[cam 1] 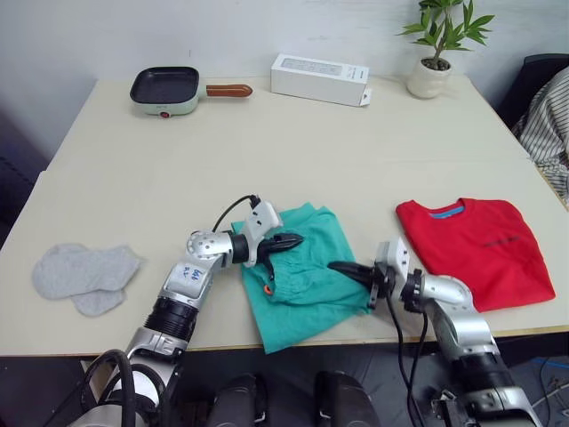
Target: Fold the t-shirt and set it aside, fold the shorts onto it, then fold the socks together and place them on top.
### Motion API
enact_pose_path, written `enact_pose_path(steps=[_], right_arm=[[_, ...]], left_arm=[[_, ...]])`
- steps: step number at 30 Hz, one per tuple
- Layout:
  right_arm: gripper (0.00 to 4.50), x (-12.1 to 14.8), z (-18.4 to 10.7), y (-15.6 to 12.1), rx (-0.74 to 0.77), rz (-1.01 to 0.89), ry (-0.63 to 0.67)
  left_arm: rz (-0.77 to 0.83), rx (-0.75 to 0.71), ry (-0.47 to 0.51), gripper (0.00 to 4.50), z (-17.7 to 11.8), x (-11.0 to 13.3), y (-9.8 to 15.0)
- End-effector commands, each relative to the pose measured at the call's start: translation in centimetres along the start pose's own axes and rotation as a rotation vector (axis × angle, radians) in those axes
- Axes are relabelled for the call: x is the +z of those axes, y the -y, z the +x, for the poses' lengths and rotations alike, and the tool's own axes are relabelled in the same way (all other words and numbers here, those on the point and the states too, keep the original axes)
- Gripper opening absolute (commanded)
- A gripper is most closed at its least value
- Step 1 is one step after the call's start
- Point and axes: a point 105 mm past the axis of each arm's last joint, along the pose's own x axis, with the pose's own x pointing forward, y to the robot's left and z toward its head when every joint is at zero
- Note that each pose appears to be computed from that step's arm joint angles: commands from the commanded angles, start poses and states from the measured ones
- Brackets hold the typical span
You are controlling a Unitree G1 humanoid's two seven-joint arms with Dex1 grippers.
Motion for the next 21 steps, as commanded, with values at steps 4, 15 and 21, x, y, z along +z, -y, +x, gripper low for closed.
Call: enact_pose_path(steps=[4, 15, 21], right_arm=[[0.01, 3.4, -2.1, -2.2, 0.051, -0.159, -0.015], [2.24, 2.8, -7.3, 3.9, -0.106, 0.496, -0.188], [3.87, 1.2, -4.4, 4.1, 0.005, 0.687, -0.309]], left_arm=[[0.015, 0.026, -0.082, 0.0, -0.6, -1.7, -0.5], [0.169, -0.103, 0.089, 0.0, -3.9, 1.6, -0.7], [0.178, -0.124, 0.049, 0.0, -3.7, 0.5, 0.1]])
